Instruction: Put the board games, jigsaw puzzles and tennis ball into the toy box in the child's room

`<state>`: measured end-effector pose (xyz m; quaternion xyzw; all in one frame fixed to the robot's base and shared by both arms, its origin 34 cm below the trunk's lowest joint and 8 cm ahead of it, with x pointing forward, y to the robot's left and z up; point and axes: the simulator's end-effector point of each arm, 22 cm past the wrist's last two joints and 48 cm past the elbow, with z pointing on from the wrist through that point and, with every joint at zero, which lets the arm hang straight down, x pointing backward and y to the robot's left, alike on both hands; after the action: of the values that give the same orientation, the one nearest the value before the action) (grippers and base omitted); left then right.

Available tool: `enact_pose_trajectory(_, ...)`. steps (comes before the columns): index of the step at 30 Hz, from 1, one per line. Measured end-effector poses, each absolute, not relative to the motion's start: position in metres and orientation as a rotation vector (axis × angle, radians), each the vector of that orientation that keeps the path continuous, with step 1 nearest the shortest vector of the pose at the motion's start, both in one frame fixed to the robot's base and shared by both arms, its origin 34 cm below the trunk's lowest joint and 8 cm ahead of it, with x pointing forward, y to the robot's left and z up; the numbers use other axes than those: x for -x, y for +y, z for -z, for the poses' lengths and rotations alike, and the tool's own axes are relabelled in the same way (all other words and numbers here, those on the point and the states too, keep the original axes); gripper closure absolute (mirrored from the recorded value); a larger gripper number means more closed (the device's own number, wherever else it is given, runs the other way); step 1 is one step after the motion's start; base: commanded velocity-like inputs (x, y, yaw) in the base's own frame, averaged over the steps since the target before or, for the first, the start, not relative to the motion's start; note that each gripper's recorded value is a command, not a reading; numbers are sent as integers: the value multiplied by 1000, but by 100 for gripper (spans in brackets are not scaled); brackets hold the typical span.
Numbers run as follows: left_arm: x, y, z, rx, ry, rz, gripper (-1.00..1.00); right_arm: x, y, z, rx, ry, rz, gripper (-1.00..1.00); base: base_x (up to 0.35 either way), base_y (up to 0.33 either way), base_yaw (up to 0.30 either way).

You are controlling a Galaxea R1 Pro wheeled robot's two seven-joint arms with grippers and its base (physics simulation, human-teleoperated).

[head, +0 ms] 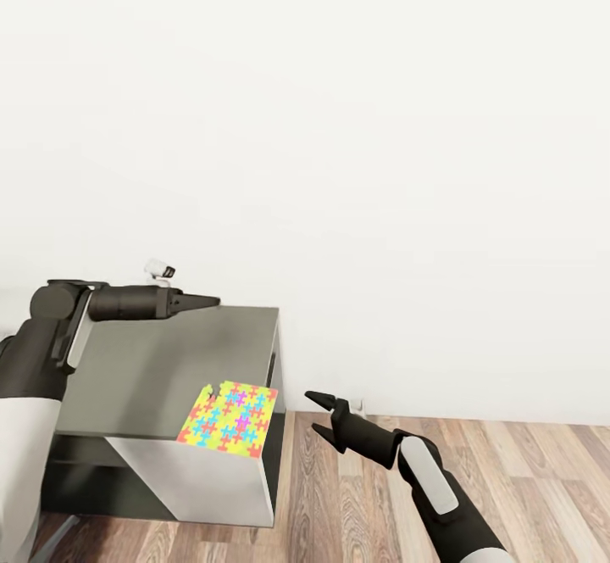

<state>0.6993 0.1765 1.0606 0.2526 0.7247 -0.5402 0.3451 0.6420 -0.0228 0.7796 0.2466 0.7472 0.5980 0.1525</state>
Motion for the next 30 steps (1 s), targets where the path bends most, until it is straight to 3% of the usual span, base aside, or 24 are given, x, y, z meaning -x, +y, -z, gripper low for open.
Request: enact_pose_trajectory(30, -700, 188, -1058, -728, 1903, 1311, -100, -639, -4, -768, -707, 2137, -1743, -100, 0, 3, 0)
